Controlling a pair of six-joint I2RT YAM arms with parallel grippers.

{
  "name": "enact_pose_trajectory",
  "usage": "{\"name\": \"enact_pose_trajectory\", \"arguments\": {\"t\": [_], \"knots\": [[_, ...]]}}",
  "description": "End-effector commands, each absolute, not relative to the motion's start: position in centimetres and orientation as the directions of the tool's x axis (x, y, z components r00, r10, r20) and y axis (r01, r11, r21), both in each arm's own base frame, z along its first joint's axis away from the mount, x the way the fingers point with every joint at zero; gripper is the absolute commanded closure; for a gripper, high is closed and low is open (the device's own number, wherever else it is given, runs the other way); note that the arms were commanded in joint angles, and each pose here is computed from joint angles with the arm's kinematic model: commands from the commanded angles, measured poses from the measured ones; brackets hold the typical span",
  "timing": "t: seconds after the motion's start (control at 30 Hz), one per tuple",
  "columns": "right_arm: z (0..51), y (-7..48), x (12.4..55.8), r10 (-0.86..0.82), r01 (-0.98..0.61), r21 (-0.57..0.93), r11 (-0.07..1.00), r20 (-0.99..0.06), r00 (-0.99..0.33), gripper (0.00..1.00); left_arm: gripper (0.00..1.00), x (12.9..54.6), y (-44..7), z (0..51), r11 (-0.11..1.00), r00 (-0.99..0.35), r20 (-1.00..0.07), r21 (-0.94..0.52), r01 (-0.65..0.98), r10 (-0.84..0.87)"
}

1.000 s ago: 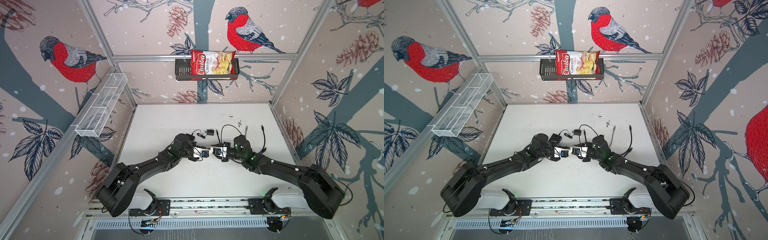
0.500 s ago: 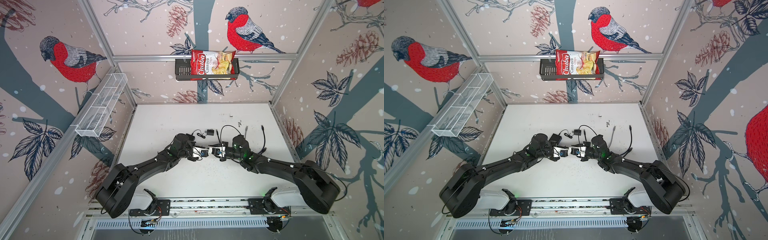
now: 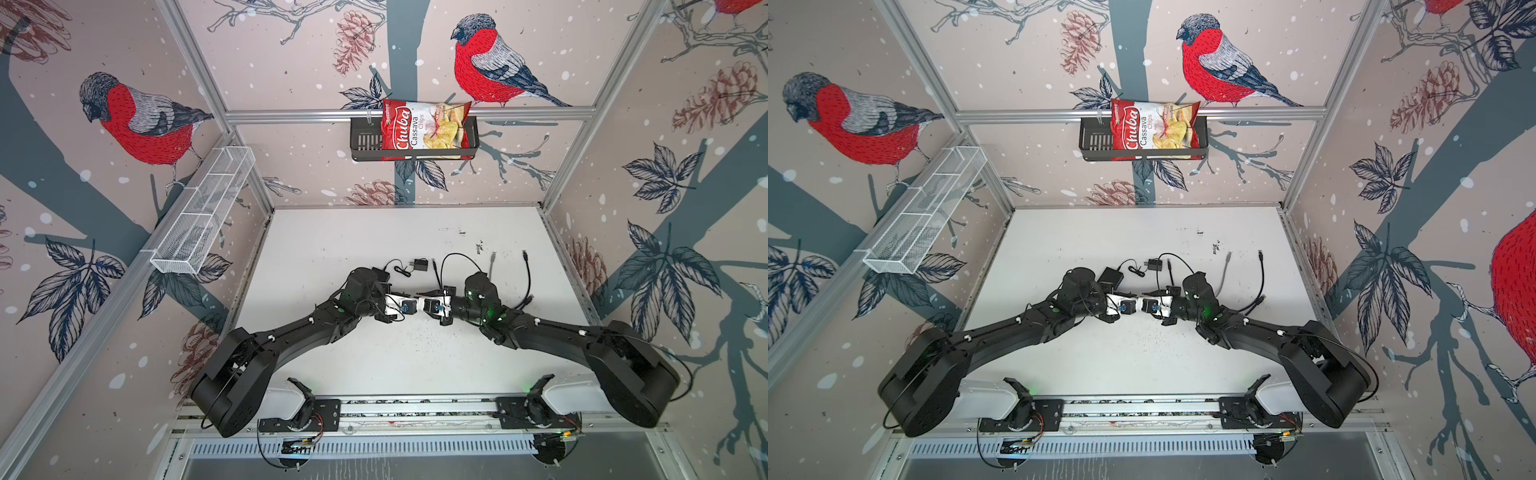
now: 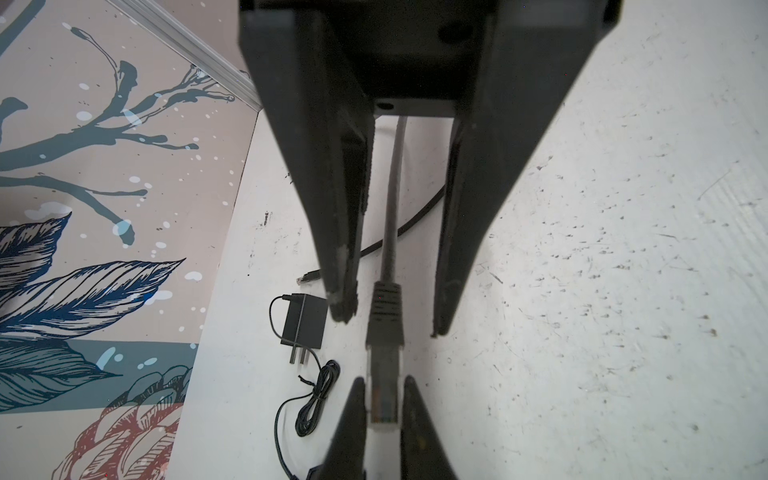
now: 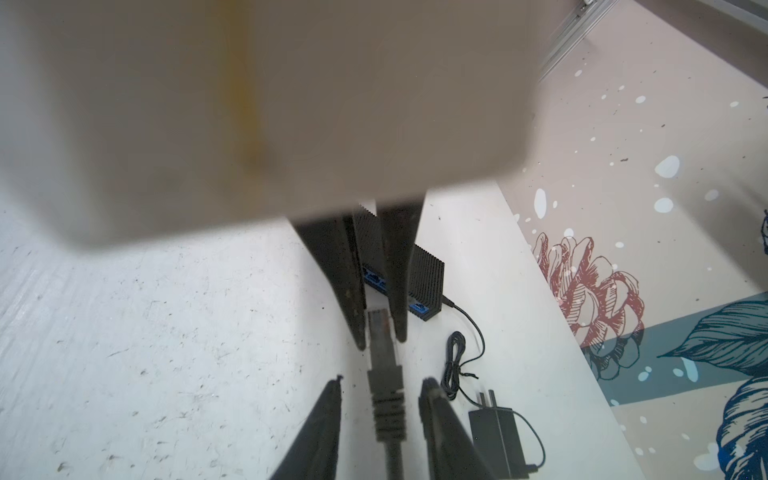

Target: Insert the plug into the switch port

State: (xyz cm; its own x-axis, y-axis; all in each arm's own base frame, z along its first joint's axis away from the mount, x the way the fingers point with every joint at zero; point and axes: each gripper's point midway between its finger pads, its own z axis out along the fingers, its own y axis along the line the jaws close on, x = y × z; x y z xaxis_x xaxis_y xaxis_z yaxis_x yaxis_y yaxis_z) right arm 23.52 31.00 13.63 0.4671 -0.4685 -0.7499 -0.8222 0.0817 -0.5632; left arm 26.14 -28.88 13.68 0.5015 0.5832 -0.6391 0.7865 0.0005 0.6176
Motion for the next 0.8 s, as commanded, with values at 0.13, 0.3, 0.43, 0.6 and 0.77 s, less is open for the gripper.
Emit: {"name": "enact_pose_trajectory", "arguments": {"t": [0.13, 0.3, 0.43, 0.6, 0.77], "knots": [[15.4, 30.7, 23.6, -0.404, -0.815, -0.565, 0.131, -0.781, 0.476, 0.65, 0.98, 25.4, -29.5, 14.9, -0.006, 0.538, -0.661, 0.629, 0.778, 0.523], [15.8, 30.9, 23.5, -0.388, -0.814, -0.568, 0.120, -0.782, 0.488, 0.66, 0.99, 25.2, -29.6, 15.0, -0.008, 0.539, -0.667, 0.625, 0.781, 0.515], [15.6, 31.0, 23.5, -0.384, -0.821, -0.559, 0.117, -0.788, 0.482, 0.66, 0.99, 25.2, -29.5, 15.3, -0.003, 0.542, -0.668, 0.629, 0.778, 0.510], [15.6, 31.1, 23.5, -0.377, -0.827, -0.550, 0.118, -0.795, 0.475, 0.68, 1.00, 25.2, -29.5, 15.4, -0.001, 0.545, -0.665, 0.634, 0.774, 0.511], [15.6, 31.2, 23.5, -0.376, -0.827, -0.550, 0.116, -0.795, 0.476, 0.72, 1.00, 25.3, -29.5, 15.5, -0.001, 0.548, -0.662, 0.637, 0.771, 0.511]]}}
